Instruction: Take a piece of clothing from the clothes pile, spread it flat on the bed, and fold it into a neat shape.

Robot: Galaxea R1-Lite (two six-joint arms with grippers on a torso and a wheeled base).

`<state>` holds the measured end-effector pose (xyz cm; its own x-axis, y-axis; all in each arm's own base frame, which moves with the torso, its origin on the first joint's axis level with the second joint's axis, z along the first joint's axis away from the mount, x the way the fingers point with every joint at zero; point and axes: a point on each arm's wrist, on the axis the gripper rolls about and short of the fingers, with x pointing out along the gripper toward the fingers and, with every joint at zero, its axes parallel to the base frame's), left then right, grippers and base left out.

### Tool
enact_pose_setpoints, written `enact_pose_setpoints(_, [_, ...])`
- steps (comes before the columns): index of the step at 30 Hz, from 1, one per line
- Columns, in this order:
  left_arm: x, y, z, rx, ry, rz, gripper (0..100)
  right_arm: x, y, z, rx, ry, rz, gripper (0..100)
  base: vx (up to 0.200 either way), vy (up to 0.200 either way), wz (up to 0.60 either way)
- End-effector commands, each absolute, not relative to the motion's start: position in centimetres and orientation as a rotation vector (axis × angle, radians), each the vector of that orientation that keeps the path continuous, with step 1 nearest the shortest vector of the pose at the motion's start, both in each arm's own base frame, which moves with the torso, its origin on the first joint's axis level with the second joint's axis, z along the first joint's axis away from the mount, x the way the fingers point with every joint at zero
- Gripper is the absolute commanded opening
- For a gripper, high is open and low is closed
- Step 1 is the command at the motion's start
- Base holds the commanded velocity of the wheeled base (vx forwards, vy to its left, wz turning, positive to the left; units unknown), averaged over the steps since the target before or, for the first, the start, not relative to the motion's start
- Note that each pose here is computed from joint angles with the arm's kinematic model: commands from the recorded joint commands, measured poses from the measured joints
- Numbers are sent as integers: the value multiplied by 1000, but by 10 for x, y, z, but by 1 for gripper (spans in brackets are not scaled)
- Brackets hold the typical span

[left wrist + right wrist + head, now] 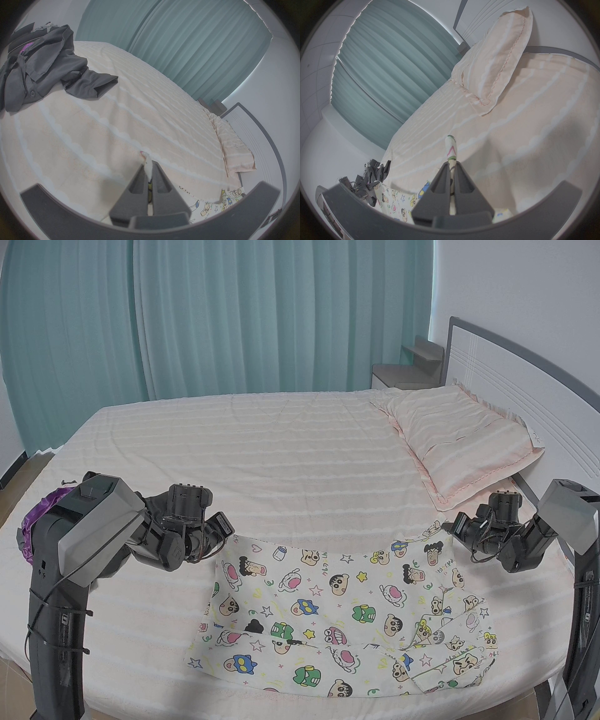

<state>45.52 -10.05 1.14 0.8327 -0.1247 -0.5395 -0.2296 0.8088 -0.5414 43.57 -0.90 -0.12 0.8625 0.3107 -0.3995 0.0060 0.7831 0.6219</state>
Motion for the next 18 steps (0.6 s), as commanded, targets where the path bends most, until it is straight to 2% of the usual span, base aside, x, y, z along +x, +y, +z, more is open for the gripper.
enact_pose_setpoints(1, [441,-98,21,-613,606,57,0,411,-12,14,658,507,205,0,0,0,0])
enact_pose_setpoints(18, [391,-89,4,-533,738,66,0,335,-17,1,589,557,293,0,0,0,0])
